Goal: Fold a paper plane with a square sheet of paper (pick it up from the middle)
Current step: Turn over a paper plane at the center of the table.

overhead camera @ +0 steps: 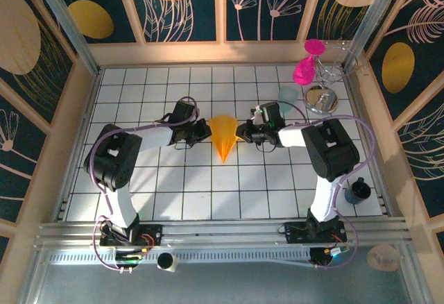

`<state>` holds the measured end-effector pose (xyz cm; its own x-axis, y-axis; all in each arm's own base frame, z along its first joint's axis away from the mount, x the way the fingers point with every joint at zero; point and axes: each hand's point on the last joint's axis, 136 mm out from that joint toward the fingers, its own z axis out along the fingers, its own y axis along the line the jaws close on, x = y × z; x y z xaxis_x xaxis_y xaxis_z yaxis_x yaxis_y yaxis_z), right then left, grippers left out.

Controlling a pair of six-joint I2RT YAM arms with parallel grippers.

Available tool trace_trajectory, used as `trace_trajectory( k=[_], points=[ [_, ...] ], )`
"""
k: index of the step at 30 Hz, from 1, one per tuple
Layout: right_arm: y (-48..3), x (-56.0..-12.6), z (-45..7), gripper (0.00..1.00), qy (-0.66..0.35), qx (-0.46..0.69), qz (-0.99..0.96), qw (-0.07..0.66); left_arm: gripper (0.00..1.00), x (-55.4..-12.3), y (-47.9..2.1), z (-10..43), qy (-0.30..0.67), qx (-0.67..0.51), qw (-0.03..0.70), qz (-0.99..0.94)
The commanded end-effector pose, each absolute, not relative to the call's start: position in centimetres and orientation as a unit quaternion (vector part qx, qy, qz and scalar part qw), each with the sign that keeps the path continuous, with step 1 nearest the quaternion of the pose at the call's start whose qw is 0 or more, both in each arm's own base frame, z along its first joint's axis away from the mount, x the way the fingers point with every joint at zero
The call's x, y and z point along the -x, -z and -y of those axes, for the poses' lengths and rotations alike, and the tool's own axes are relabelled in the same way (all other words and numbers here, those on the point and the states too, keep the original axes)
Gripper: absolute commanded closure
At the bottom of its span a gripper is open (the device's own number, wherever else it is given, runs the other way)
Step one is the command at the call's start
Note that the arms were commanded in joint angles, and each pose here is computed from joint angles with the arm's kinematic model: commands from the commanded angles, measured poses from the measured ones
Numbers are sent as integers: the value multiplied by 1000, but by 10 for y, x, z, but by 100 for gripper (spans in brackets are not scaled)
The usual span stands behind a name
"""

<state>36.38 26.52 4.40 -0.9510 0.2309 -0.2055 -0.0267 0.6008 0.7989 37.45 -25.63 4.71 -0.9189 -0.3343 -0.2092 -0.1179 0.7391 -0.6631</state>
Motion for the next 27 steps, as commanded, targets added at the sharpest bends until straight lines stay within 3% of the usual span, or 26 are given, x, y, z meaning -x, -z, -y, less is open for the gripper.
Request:
trace_trajectory(
  k=[1, 18, 27],
  points=[
    [-55, -370, -253, 100, -438, -62, -879, 175, 98, -375, -62, 243, 311, 124, 195, -922],
    [-35, -370, -258, 99, -417, -51, -895, 150, 98, -355, -34, 246, 333, 140, 151, -920],
    [-69, -383, -251, 70, -305, -24, -926, 223, 98, -356, -36, 249, 342, 137, 150, -917]
  ],
)
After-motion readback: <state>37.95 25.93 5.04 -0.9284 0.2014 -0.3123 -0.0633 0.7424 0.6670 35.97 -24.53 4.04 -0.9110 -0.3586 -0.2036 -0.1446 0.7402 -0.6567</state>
